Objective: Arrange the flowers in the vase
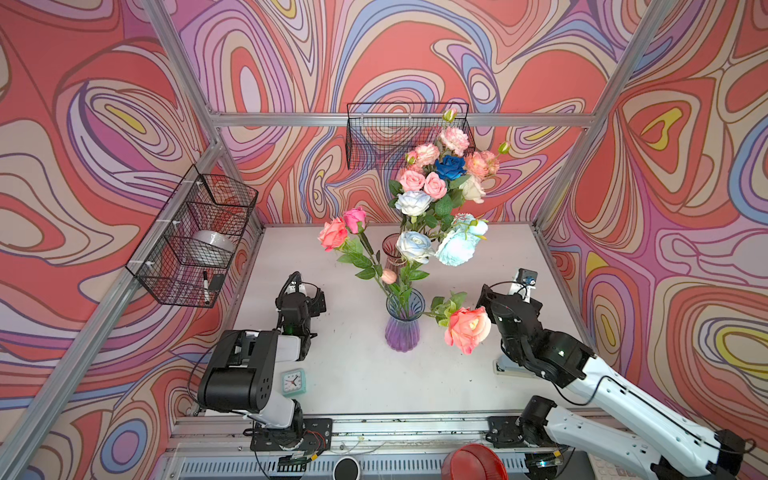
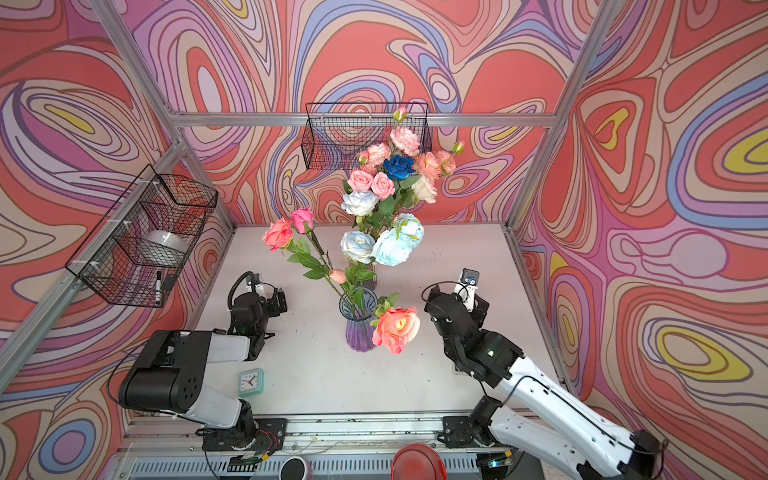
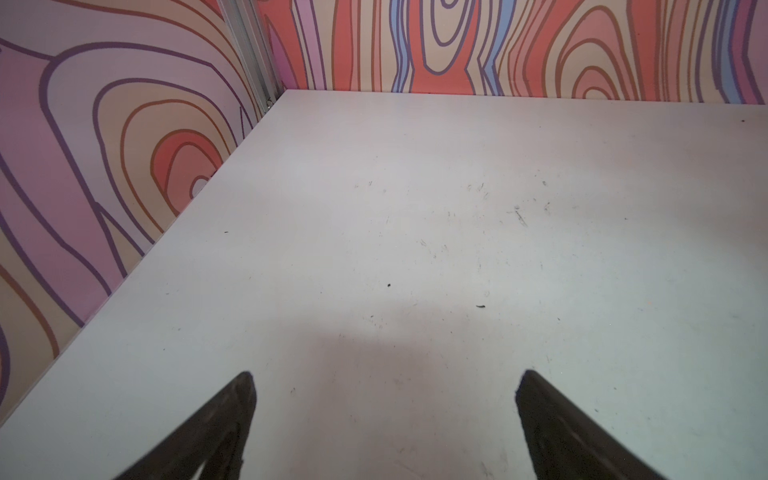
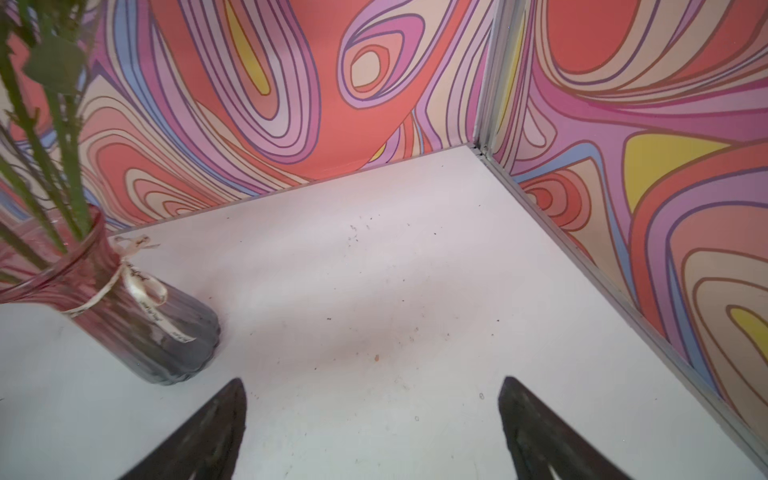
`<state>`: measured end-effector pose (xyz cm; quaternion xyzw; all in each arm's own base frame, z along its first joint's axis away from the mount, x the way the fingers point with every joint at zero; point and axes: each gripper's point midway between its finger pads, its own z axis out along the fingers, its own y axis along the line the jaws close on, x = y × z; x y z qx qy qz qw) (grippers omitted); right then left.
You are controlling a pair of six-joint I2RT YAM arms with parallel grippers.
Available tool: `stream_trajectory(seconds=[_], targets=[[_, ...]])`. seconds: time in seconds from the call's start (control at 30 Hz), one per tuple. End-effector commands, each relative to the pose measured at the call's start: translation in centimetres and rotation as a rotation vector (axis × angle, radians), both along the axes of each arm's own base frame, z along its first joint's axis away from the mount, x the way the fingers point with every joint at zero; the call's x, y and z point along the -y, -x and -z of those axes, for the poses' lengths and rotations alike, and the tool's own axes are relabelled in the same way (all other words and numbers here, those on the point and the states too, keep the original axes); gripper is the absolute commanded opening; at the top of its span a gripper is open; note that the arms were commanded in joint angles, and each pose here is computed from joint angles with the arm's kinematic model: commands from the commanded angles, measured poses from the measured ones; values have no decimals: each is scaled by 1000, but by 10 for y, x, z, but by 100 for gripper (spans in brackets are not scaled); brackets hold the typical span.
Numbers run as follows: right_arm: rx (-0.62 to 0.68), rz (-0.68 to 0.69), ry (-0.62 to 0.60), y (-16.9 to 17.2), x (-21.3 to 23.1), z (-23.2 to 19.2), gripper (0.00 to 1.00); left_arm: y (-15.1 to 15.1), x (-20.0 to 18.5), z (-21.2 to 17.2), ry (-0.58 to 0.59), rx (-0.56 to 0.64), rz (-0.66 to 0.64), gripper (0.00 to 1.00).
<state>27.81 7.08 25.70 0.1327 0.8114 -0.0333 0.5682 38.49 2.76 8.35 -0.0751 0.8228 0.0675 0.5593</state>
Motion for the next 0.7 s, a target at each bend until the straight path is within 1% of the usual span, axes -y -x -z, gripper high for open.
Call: stream_trajectory(seconds=[0.0, 0.07, 0.13, 0.2, 0.27, 0.37, 0.47, 0.57, 0.67], targets=[[76, 12, 51, -26, 6, -11, 98, -5, 2, -6, -6, 19, 19, 100], [94, 16, 54, -43, 15, -9, 98, -5, 2, -6, -7, 28, 17, 100], [101, 47, 53, -59, 33, 0, 98, -5, 2, -6, -6, 24, 17, 100], [114, 27, 64, -75, 47, 11, 98, -5, 2, -6, -8, 27, 18, 100], [114, 20, 96, -85, 63, 31, 98, -5, 2, -7, -5, 27, 17, 100], [61, 18, 78, -97, 83, 63, 98, -5, 2, -7, -6, 27, 18, 100], [50, 9, 75, -104, 94, 90, 98, -5, 2, -7, -6, 27, 16, 100], [110, -20, 56, -110, 97, 103, 98, -5, 2, -6, -7, 27, 17, 100], [143, -61, 78, -121, 91, 118, 98, -5, 2, -6, -7, 25, 17, 100]])
